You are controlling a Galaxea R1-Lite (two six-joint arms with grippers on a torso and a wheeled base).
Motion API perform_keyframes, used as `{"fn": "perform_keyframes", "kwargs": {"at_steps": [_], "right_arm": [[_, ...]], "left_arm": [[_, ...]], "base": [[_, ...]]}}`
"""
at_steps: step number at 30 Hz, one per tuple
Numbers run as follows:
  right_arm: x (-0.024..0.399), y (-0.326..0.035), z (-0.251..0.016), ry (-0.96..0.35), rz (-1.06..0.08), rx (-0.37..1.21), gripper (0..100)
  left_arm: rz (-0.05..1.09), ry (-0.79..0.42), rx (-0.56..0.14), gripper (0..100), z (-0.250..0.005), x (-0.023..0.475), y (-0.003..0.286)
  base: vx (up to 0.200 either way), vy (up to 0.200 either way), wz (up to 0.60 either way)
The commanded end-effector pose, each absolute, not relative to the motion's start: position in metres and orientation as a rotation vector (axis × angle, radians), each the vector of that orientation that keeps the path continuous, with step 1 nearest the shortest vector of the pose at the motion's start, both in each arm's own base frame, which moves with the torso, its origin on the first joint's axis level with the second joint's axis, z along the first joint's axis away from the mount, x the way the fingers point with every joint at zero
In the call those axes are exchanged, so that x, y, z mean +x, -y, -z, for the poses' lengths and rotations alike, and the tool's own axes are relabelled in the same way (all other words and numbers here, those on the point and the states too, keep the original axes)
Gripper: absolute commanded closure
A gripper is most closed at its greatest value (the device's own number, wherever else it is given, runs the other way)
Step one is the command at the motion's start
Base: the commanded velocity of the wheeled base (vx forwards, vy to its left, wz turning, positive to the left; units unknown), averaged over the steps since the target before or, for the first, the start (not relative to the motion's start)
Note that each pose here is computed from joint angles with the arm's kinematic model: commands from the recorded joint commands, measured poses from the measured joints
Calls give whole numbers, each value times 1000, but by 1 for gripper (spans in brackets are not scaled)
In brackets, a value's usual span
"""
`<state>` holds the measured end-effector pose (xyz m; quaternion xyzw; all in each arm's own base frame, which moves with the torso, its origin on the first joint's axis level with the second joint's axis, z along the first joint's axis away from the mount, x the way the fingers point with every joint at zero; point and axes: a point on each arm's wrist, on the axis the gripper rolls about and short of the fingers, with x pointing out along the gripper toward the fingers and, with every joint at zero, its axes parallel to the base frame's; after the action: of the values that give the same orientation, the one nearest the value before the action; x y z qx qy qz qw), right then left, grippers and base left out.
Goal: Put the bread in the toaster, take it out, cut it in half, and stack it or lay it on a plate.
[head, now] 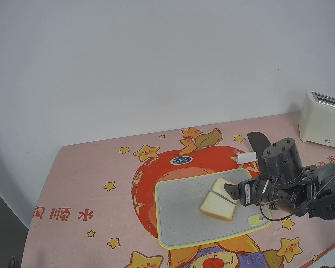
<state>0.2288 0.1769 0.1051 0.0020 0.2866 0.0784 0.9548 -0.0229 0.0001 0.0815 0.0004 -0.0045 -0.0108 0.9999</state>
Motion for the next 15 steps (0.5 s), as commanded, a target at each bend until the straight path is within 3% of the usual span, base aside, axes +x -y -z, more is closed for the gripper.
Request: {"fn": "perform_keyframes", "kwargs": {"at_steps": [1,15], "right_arm": [[230,-177,-102,-591,-153,-2,0],[242,-176,-97,-591,-106,-4,0]], "left_arm": [[20,8,0,100,-76,-23,0],[20,8,2,100,-76,-23,0]], "base": [[0,0,0],[0,0,0]]}}
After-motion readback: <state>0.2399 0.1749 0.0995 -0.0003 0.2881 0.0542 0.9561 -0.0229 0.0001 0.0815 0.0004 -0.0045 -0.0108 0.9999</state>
